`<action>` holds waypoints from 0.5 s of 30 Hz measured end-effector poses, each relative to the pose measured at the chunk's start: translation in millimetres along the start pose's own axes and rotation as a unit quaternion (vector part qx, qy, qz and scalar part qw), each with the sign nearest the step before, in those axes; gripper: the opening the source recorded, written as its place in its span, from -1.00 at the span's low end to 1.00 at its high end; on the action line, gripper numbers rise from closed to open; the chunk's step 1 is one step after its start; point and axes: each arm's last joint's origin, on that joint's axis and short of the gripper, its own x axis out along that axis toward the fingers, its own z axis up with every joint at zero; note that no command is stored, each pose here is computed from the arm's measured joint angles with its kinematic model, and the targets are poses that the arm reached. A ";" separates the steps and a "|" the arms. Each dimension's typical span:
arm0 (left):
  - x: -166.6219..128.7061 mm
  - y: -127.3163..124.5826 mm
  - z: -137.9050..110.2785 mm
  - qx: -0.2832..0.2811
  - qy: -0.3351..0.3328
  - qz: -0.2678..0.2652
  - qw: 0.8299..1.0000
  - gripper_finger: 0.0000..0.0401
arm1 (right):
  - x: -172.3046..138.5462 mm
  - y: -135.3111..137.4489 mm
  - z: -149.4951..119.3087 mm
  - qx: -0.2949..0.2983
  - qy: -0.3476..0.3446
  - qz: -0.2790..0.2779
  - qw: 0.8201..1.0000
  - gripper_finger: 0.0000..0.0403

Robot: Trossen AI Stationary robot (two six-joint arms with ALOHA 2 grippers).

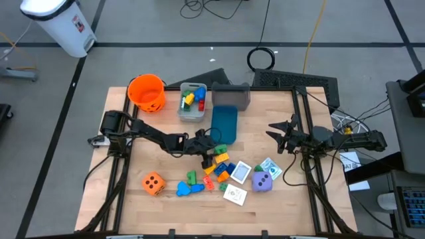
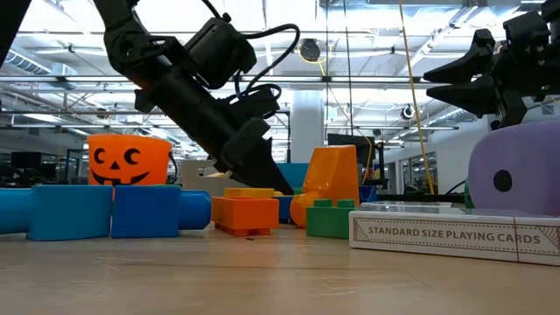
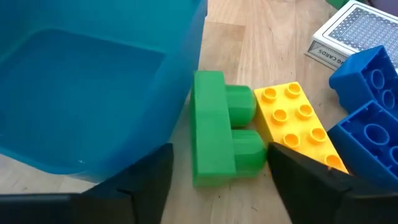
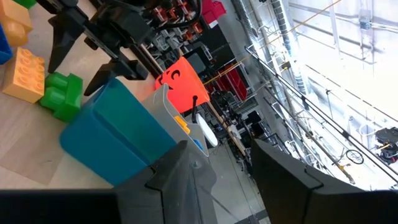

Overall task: Pick & Place Toys
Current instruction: Put the green 2 stud gamepiece into the white bin

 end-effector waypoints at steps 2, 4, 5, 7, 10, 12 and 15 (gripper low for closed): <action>0.0 0.0 0.0 0.000 0.000 0.000 1.000 0.13 | 0.0 0.0 0.0 0.000 0.000 0.000 1.000 -0.16; 0.0 0.0 0.0 0.000 0.000 0.000 1.000 0.00 | 0.0 0.0 0.0 0.000 0.000 0.000 1.000 -0.16; 0.0 0.0 0.0 -0.001 0.000 -0.001 1.000 -0.07 | 0.0 0.0 0.0 0.000 0.000 0.000 1.000 -0.16; 0.0 -0.5 0.5 -0.002 -0.001 -0.004 1.000 -0.20 | 0.0 0.0 0.0 0.000 0.000 0.000 1.000 -0.16; 0.2 -0.9 -0.9 -0.002 0.007 -0.017 1.000 -0.39 | 0.0 0.0 0.0 0.000 0.000 0.000 1.000 -0.16; 0.3 -1.3 -1.0 -0.002 0.008 -0.027 1.000 -0.51 | 0.0 0.0 0.0 0.000 0.000 0.000 1.000 -0.16; 0.1 -2.9 -1.0 0.000 0.009 -0.043 0.999 -0.69 | 0.0 0.0 0.0 0.000 0.000 0.000 1.000 -0.16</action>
